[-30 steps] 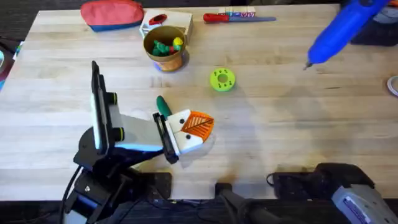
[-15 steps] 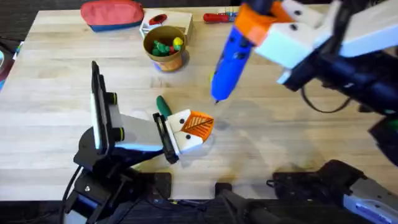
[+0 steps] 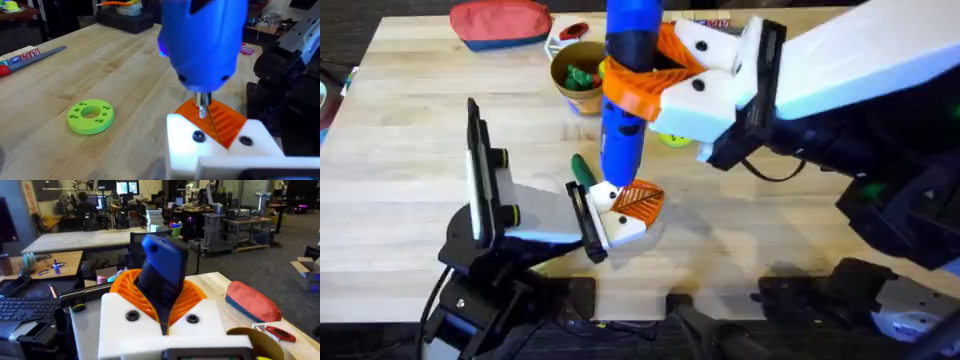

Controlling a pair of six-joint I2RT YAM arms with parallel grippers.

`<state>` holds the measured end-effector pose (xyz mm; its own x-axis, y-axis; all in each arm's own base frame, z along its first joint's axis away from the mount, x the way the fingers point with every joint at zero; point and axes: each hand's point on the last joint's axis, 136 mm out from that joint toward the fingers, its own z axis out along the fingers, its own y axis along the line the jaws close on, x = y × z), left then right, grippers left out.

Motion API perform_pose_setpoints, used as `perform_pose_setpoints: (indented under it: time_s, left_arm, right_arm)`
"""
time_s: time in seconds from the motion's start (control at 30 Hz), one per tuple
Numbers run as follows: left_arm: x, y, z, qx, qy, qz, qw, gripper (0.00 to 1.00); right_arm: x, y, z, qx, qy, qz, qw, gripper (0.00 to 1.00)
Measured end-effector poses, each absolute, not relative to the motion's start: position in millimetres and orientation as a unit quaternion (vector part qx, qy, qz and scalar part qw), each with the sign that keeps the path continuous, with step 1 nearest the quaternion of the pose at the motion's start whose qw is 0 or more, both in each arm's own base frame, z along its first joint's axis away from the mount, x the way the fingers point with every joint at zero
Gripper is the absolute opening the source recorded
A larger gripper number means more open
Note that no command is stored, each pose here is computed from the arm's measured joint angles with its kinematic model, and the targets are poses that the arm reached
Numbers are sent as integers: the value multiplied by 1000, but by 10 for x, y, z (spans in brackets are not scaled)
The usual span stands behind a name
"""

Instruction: Pick up the gripper from the table and insert it into the empty holder that is missing its gripper. Then pick up a screw, insert it into the mounting hole, and use the screwdriver to tighten it. Finally, clean up the table by picking up the vegetable and placing it into the bucket.

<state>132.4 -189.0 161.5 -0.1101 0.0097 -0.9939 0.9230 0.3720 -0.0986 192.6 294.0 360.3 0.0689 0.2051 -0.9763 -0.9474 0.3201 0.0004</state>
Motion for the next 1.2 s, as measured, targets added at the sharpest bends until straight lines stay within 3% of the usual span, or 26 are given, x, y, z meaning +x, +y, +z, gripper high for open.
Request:
perform_pose_setpoints:
  time_s: [1.2]
  left_arm:
    - [1324,-1890,1615,377,619,-415,550,18]
  right_arm:
    - [1900,3069,3545,-378,499,462,628,7]
